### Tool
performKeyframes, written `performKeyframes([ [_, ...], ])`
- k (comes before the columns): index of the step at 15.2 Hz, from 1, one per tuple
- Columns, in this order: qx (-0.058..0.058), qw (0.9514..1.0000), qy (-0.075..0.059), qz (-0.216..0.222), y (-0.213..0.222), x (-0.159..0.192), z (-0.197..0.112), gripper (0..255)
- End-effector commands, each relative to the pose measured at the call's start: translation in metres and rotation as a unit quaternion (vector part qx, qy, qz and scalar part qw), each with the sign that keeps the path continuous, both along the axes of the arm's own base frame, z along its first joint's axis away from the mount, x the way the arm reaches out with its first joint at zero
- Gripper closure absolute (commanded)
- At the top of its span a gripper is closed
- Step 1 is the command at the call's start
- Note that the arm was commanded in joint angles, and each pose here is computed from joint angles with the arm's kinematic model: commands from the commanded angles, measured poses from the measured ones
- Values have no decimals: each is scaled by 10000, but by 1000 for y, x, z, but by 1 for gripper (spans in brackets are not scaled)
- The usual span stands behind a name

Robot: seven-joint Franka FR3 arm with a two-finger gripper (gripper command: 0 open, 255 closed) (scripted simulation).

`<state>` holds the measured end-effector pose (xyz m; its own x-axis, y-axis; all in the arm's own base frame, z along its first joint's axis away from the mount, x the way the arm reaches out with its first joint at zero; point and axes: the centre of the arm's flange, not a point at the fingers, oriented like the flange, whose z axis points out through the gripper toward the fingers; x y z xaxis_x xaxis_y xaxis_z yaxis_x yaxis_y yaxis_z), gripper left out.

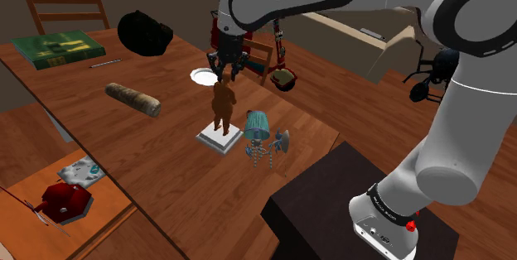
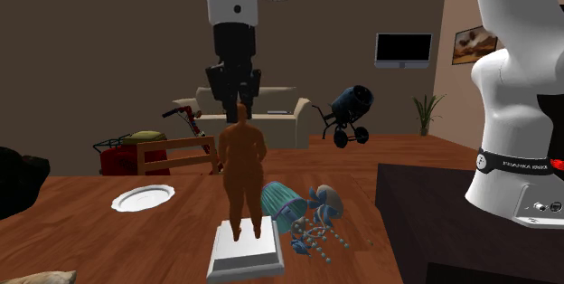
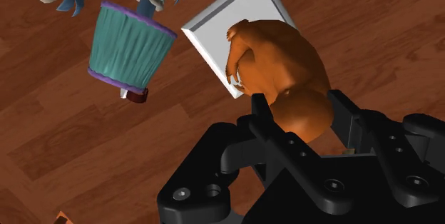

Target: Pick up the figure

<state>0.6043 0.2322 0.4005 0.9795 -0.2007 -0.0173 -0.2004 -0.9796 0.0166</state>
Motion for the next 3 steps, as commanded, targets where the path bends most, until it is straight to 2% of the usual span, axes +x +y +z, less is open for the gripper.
performKeyframes([
  [1, 3, 10000, -8, 0, 0, -1, 13, 255],
  [3, 3, 10000, -8, 0, 0, -1, 13, 255],
])
